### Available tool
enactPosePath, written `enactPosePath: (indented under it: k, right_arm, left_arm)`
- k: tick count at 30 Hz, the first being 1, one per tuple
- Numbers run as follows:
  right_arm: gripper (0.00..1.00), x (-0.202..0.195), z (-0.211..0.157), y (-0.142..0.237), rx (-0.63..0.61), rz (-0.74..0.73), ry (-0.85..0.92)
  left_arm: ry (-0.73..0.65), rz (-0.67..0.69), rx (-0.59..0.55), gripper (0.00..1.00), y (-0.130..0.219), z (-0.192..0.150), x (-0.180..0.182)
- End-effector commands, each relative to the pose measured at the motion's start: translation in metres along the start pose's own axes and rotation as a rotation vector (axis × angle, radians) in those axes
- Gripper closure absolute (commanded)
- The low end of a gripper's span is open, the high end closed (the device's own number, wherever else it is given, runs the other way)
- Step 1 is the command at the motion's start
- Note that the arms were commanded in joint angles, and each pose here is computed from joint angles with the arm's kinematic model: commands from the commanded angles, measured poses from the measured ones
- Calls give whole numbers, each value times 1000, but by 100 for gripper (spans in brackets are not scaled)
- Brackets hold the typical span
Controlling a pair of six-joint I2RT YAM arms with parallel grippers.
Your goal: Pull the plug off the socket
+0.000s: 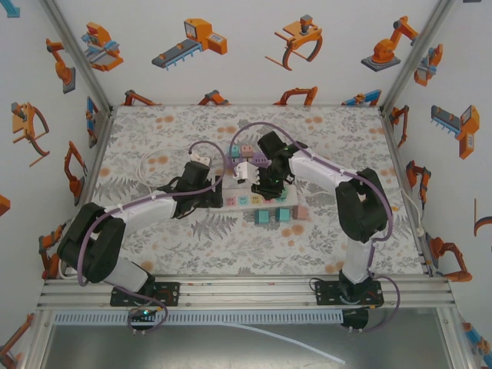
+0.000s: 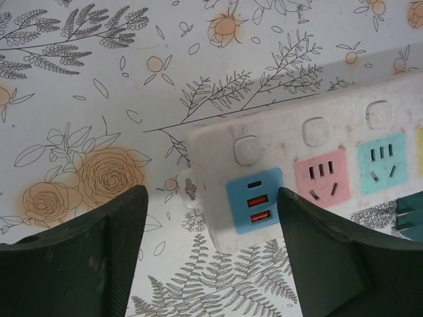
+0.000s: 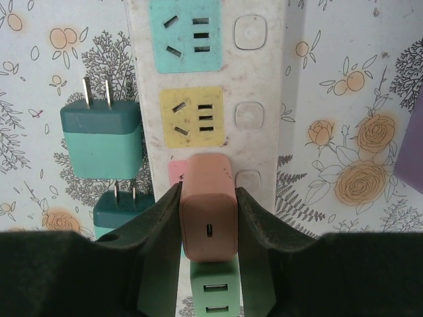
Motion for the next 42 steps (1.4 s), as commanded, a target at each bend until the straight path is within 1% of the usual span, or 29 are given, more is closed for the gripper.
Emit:
enactPosePath:
  k: [1,8,18,24,27,31,38,42]
  right_arm:
    - [72,-2,12,17,-44,-39,58]
    - [76,-3,16,22,-53,-57,78]
    - [76,-6,18,28,-50,-80,92]
    - [76,-6,17,22,18,-102,116]
    - [76,-6,19,23,-5,-105,120]
    - [77,-8,28,28,-73,-121,112]
    - [77,-9,31,30,-102,-131,105]
    - [77,-9,29,29,-89,-132,102]
  left_arm:
    - [-14,47,69,30,-6,-12,8]
    - [-35,90,110,31,-7,-30,16]
    - [-97,141,128,29,-11,-36,13]
    - [-159,191,138,29,-15,-41,8]
    - [-164,177,144,29,-18,-43,5]
    - [-184,182,175,29,-23,-48,5]
    - [-176,169,220,29,-31,-56,6]
    - [-171,170,228,29,-33,-58,7]
Point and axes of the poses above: each hand's point on the last joint's axis, 136 mm out from that joint toward the fingers, its own y axis back along the fingers, its own x axis along the line the jaws close on, z = x × y, the point moved 9 cm from there along y, back along the fingers, and after that the axes turned 13 degrees about y, right-handed, at the moved point
